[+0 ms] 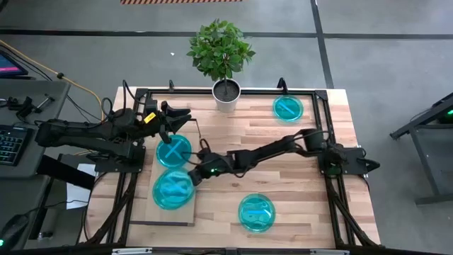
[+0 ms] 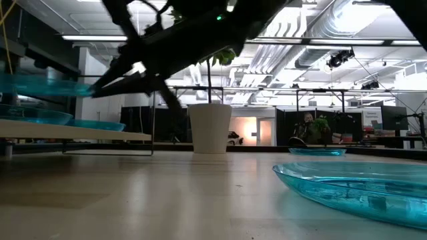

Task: Place and stack plates onto a shelf
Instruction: Stack the top left blue plate on the bottom blue plate on the shelf, then stack the top blue plate on the bottom blue plate on the shelf

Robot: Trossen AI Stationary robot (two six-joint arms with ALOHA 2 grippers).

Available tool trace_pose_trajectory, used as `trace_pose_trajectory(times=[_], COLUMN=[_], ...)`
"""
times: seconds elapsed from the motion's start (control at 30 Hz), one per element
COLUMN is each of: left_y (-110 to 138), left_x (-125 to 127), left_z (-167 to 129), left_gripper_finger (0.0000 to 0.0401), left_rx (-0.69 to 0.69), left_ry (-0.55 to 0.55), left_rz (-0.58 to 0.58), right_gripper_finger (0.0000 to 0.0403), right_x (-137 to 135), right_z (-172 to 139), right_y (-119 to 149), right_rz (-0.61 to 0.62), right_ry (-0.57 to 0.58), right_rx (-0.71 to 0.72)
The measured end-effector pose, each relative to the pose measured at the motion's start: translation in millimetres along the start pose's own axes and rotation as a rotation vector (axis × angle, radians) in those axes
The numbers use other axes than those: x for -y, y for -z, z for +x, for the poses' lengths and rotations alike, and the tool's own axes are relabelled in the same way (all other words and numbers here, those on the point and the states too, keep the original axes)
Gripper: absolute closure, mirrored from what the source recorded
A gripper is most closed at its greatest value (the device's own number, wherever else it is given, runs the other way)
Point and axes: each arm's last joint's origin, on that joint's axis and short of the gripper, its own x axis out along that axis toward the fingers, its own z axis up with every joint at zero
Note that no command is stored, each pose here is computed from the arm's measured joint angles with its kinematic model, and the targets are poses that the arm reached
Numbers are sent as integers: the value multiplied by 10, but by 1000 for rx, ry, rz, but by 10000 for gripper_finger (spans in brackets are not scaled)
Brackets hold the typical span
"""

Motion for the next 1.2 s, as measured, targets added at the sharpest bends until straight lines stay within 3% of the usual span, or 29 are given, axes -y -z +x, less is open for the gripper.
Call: trace_pose_trajectory(times=[0.4,0.83,1.0,1.2], left_y=[1,1,4,6], left_x=[0,0,-2,-2], left_z=[0,0,0,0], left_gripper_finger=[254,254,254,254], left_rx=[-1,-1,-5,-6], left_ry=[1,1,-1,-2], left_rz=[-24,-25,-23,-23], right_gripper_finger=[389,205,188,187], right_x=[-9,-30,-40,-100], right_z=[223,185,-27,-529], right_y=[39,-40,-215,-333], right_rz=[65,-54,-157,-368], right_ry=[-36,-123,-6,279], right_rx=[3,-107,-171,-277])
